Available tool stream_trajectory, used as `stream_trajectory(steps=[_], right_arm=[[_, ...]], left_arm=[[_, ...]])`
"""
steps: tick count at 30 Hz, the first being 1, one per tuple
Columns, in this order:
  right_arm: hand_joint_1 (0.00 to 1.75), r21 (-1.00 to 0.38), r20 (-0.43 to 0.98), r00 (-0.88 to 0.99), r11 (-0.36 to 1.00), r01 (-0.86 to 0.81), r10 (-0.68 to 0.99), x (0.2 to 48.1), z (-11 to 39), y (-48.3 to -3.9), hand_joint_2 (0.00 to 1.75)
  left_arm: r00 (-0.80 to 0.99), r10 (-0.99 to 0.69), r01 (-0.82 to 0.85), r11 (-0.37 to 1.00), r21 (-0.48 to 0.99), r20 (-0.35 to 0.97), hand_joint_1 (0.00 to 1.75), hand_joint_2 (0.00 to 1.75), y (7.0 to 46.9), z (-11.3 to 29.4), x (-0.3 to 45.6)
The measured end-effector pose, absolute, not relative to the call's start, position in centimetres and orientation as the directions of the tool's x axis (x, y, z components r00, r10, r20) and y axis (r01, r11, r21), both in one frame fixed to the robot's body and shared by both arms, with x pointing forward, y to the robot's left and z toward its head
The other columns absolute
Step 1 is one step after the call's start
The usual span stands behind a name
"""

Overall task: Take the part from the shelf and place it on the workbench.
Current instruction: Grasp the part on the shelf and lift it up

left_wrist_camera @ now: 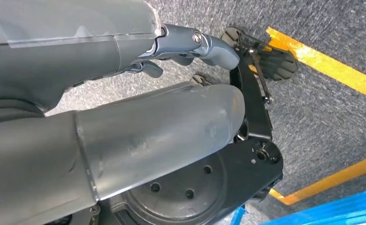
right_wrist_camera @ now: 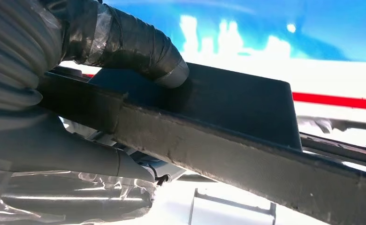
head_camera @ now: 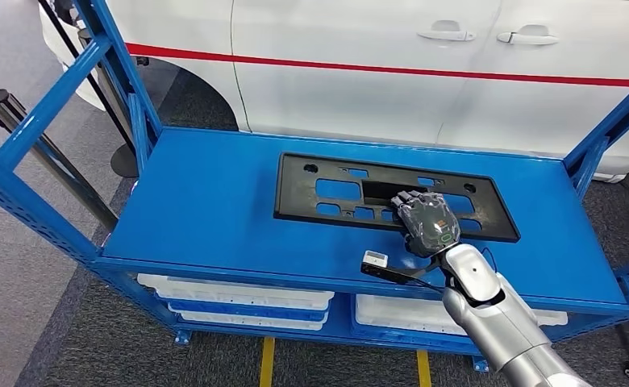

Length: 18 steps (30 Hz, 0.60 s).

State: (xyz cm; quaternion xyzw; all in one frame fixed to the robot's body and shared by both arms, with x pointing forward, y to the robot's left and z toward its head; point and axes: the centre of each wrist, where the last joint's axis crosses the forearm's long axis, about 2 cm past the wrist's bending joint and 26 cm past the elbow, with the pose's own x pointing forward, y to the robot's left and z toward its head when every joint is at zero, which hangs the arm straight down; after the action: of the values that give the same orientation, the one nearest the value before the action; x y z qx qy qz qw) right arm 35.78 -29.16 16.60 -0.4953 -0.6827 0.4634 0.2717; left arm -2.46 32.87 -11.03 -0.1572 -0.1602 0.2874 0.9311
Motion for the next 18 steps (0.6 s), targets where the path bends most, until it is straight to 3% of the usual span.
stream_trajectory(steps=[18], right_arm=[[1.75,-0.878,-0.101,-0.391,0.103,0.467,0.915,34.9,18.1,-29.8,1.75]], left_arm=[[0.793,0.575,-0.474,0.79,-0.389,0.203,0.0,0.0,32.8,-11.0,-2.5]])
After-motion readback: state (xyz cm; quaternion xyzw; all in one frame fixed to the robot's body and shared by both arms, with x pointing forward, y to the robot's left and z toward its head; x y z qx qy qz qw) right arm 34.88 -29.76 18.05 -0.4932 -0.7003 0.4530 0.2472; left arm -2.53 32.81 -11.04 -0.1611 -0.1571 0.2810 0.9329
